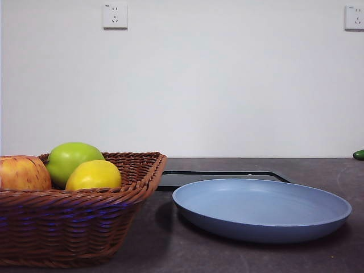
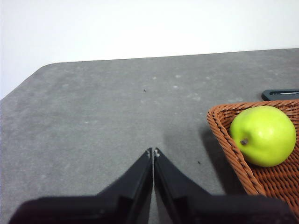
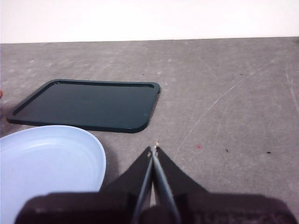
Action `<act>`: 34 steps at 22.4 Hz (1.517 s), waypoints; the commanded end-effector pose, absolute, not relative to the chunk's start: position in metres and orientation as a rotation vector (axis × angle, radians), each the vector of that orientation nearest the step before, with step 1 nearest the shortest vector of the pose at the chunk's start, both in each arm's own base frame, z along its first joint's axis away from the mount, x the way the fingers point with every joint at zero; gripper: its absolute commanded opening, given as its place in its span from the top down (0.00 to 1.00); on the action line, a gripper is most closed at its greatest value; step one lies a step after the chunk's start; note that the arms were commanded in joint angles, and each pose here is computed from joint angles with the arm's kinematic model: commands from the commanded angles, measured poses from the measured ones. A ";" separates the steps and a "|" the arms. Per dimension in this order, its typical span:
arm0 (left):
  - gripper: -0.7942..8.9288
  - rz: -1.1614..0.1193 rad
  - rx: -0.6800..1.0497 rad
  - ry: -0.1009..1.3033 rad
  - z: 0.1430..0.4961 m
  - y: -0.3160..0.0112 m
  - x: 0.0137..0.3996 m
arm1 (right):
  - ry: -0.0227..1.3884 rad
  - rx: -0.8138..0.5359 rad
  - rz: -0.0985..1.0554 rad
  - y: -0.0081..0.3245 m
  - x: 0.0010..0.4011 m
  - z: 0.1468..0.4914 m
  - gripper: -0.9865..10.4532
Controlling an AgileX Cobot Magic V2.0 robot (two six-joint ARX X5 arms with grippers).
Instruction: Take the lemon from the basket,put the lemon in the plate,hand out the plate
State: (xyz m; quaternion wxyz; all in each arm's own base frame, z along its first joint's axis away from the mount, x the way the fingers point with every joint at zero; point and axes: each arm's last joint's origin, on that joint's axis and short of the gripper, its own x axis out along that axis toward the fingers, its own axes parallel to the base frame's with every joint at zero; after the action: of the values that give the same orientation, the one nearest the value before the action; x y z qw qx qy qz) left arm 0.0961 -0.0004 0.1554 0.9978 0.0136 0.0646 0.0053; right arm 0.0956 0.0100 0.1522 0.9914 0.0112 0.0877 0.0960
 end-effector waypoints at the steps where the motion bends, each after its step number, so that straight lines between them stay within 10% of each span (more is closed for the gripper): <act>1: 0.91 0.002 0.005 0.122 0.153 0.000 0.097 | 0.201 0.182 0.181 0.010 0.096 0.149 0.91; 18: 0.91 -0.398 -0.501 0.206 0.156 -0.013 0.094 | 0.212 0.572 0.217 0.012 0.096 0.155 0.91; 34: 0.91 -0.353 -0.474 0.266 0.225 -0.012 0.091 | 0.366 0.581 0.184 0.012 0.089 0.214 0.91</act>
State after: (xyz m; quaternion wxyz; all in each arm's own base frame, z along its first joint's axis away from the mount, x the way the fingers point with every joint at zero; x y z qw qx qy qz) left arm 0.0903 -0.0120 0.2180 0.9419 -0.2535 0.1381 -0.1718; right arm 0.0888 0.0119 0.2056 0.9303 0.3049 0.1860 0.0836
